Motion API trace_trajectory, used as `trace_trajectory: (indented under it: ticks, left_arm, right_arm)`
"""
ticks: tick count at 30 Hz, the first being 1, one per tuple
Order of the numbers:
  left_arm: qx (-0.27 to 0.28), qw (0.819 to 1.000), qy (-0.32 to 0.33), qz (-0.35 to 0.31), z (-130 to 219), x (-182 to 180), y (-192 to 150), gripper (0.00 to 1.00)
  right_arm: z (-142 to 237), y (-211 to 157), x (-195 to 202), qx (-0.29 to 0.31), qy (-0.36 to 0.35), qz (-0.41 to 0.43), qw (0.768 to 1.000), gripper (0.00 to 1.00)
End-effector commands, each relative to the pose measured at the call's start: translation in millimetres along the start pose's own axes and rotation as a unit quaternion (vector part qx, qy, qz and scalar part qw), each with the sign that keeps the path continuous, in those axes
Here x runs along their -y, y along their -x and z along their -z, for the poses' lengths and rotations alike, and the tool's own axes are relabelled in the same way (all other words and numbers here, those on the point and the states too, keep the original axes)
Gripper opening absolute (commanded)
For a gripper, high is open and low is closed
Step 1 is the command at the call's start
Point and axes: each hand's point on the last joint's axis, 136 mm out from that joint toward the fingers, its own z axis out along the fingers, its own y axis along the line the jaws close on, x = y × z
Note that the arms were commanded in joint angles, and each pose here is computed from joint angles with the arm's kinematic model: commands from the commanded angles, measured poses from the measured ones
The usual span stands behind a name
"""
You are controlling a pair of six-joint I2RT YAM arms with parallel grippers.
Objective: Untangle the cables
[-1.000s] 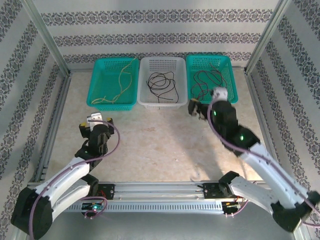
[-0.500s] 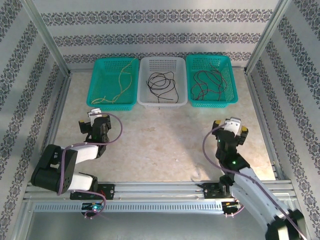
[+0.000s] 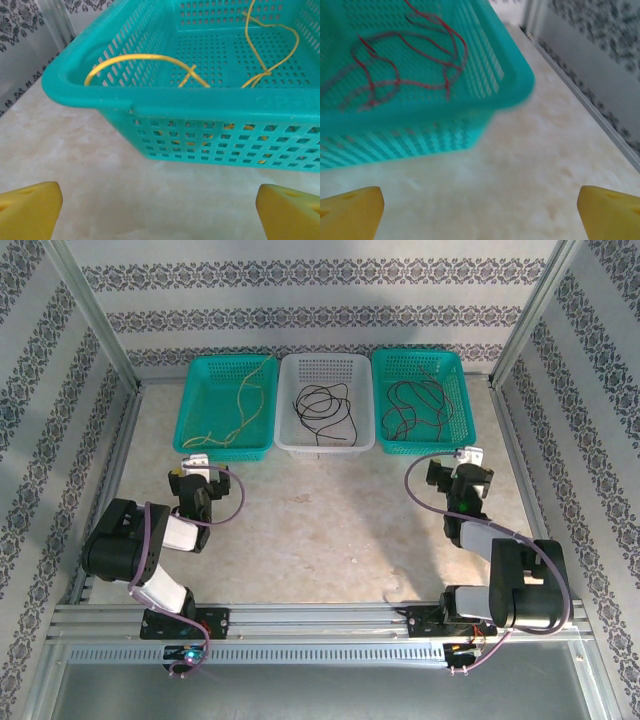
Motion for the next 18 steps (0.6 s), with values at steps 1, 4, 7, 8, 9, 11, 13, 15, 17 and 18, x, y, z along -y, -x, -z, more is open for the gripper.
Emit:
trace_trajectory:
  ticks: [1, 4, 7, 8, 9, 11, 13, 15, 17, 18]
  left_arm:
    - [0.044, 0.999, -0.025, 0.017, 0.2, 1.6, 18.1, 0.99]
    - [0.028, 0.999, -0.023, 0.022, -4.0, -0.6, 14.6, 0.99]
    - [0.023, 0.999, -0.023, 0.022, -4.3, -0.7, 14.2, 0.99]
    - [0.026, 0.999, -0.022, 0.020, -4.6, -1.0, 14.9, 0.99]
    - [0.029, 0.999, -0.023, 0.020, -4.6, -0.5, 15.8, 0.99]
    - [0.024, 0.999, -0.021, 0.020, -5.7, -0.9, 15.6, 0.99]
    - [0.017, 0.999, -0.024, 0.014, -8.9, 1.8, 15.8, 0.99]
    - [0.003, 1.000, -0.028, 0.010, -12.2, 4.3, 13.8, 0.99]
    - [0.012, 0.999, -0.038, 0.007, -10.5, 7.2, 15.1, 0.99]
    - [0.012, 0.999, -0.053, 0.002, -9.6, 12.2, 15.2, 0.99]
  right_arm:
    - [6.4, 19.1, -27.9, 0.034, 0.090, -0.030, 0.995, 0.98]
    - [10.4, 10.6, -47.1, 0.055, 0.123, -0.004, 0.991, 0.98]
    - [-8.8, 0.5, -67.8, 0.079, 0.179, -0.005, 0.981, 0.98]
    - [-6.7, 2.0, -68.6, 0.065, 0.190, 0.001, 0.980, 0.98]
    - [-7.4, -6.7, -65.7, 0.029, 0.184, 0.006, 0.983, 0.99]
    - [-9.3, -2.6, -71.1, 0.058, 0.199, -0.002, 0.978, 0.98]
    - [-12.1, -6.8, -61.1, 0.033, 0.169, -0.004, 0.985, 0.98]
    - [-18.5, -0.7, -60.9, 0.037, 0.149, 0.000, 0.988, 0.98]
    - [-19.0, 0.5, -62.6, 0.037, 0.137, 0.011, 0.990, 0.98]
    - [-19.0, -0.4, -63.3, 0.035, 0.134, 0.015, 0.990, 0.98]
